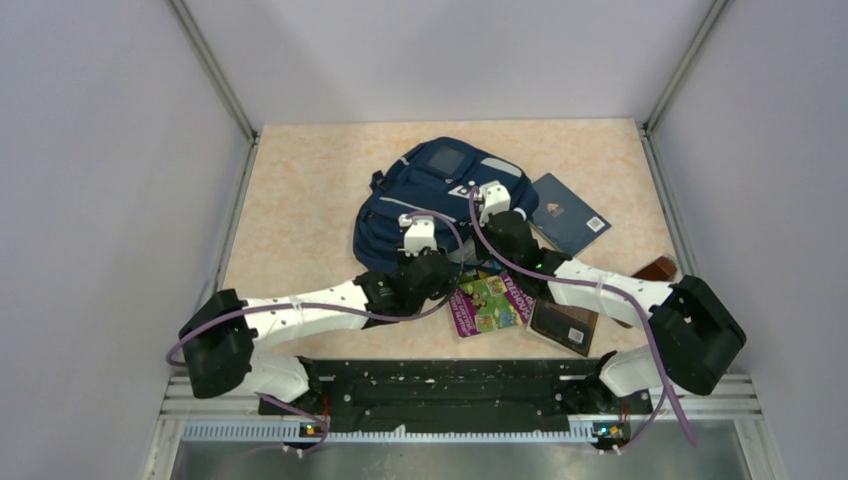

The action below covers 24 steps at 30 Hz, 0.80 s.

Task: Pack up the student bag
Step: Unzip the student bag at the center of the board.

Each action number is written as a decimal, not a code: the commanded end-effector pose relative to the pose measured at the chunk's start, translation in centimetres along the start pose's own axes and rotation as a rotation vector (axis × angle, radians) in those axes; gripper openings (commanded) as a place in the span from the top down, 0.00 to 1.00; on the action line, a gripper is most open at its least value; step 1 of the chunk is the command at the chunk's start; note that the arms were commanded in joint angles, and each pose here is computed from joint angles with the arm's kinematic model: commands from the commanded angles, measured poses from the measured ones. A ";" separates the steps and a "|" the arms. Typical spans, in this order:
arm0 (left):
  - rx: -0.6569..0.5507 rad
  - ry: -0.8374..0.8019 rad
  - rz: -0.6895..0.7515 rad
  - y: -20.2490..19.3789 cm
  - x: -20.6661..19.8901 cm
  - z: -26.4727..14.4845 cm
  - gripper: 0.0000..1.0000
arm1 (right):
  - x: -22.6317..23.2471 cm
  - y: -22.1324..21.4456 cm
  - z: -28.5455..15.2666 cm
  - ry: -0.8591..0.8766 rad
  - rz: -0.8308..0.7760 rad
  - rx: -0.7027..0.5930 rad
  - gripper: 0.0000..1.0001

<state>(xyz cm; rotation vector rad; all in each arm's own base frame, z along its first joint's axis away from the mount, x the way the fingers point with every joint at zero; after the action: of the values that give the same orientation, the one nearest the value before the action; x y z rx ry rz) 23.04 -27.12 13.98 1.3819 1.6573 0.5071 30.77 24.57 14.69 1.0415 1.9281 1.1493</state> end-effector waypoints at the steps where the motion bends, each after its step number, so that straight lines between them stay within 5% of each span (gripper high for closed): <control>1: -0.021 0.004 0.022 0.4 -0.6 0.7 0.43 | 0.3 5.4 -0.4 0.008 0.095 -0.148 1.00; 15: -0.037 0.022 0.027 0.4 -0.4 2.4 0.56 | 0.4 5.3 -0.4 0.014 0.096 -0.148 1.00; 24: -0.051 0.021 0.014 0.8 0.1 2.1 0.85 | 0.1 5.0 -0.5 -0.005 0.094 -0.141 1.00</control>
<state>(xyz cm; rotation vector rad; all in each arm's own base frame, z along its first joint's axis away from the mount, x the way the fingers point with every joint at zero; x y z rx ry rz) 24.38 -27.15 12.10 1.4383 1.6555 0.5783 30.54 24.55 14.38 1.0405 1.9490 1.1409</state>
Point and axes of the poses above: each gripper's point midway between its finger pads, its own z axis out along the fingers, its own x axis along the line the jaws close on, y = z × x, the point moved 2 cm from there along -z, back along the fingers, and after that the axes turned 11 degrees about -z, right-handed, at the moved point
